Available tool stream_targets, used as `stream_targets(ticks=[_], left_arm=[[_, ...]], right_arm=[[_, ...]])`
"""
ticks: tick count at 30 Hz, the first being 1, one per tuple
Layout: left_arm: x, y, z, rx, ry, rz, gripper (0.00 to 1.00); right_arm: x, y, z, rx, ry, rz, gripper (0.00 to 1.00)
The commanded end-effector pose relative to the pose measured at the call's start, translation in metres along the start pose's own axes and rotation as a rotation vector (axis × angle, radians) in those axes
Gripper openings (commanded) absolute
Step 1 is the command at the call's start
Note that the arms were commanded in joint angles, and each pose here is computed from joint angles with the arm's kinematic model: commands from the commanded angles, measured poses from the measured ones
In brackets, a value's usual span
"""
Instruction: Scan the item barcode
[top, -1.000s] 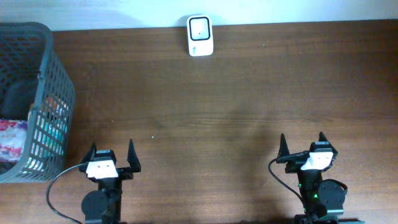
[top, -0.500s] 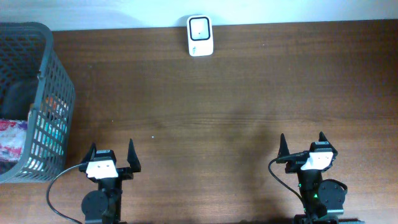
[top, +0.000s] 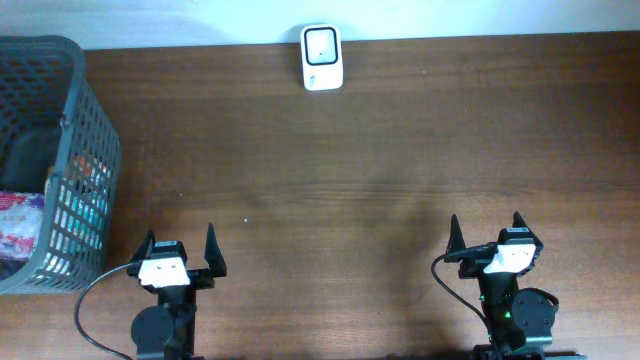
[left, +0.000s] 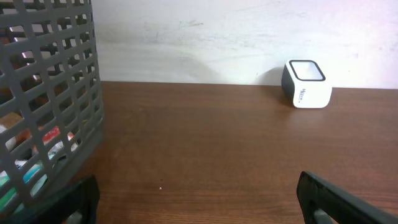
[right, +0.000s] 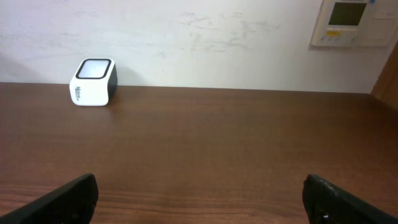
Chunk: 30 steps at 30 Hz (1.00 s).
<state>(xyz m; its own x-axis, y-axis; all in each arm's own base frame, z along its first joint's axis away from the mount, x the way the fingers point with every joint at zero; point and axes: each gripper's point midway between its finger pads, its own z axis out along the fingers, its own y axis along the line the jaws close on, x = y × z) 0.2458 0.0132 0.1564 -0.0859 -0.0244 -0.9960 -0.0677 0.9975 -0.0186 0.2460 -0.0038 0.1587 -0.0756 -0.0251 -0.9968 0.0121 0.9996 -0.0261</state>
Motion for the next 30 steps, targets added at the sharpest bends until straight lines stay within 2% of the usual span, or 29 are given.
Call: stream_targets(ticks=[1, 19, 24, 26, 27, 28, 30], left_arm=[[0.000, -0.001, 0.000, 0.007, -0.008, 0.012, 0.99], [-0.001, 0.002, 0.000, -0.007, -0.011, 0.012, 0.99], [-0.002, -0.014, -0.001, 0.081, -0.017, 0.012, 0.99], [-0.039, -0.038, -0.008, 0.220, -0.169, 0.024, 0.99], [-0.055, -0.041, -0.012, 0.241, -0.237, 0.031, 0.99], [-0.086, -0.046, -0.023, 0.266, -0.371, 0.047, 0.99], [-0.116, -0.046, -0.037, 0.269, -0.508, 0.061, 0.99]], right_arm=[[0.003, 0.003, 0.000, -0.016, 0.003, 0.000, 0.99], [0.003, 0.003, 0.000, -0.016, 0.003, 0.000, 0.99], [0.003, 0.003, 0.000, -0.016, 0.003, 0.000, 0.99], [0.003, 0.003, 0.000, -0.016, 0.003, 0.000, 0.99], [0.003, 0.003, 0.000, -0.016, 0.003, 0.000, 0.99], [0.003, 0.003, 0.000, -0.016, 0.003, 0.000, 0.99], [0.003, 0.003, 0.000, -0.016, 0.003, 0.000, 0.99]])
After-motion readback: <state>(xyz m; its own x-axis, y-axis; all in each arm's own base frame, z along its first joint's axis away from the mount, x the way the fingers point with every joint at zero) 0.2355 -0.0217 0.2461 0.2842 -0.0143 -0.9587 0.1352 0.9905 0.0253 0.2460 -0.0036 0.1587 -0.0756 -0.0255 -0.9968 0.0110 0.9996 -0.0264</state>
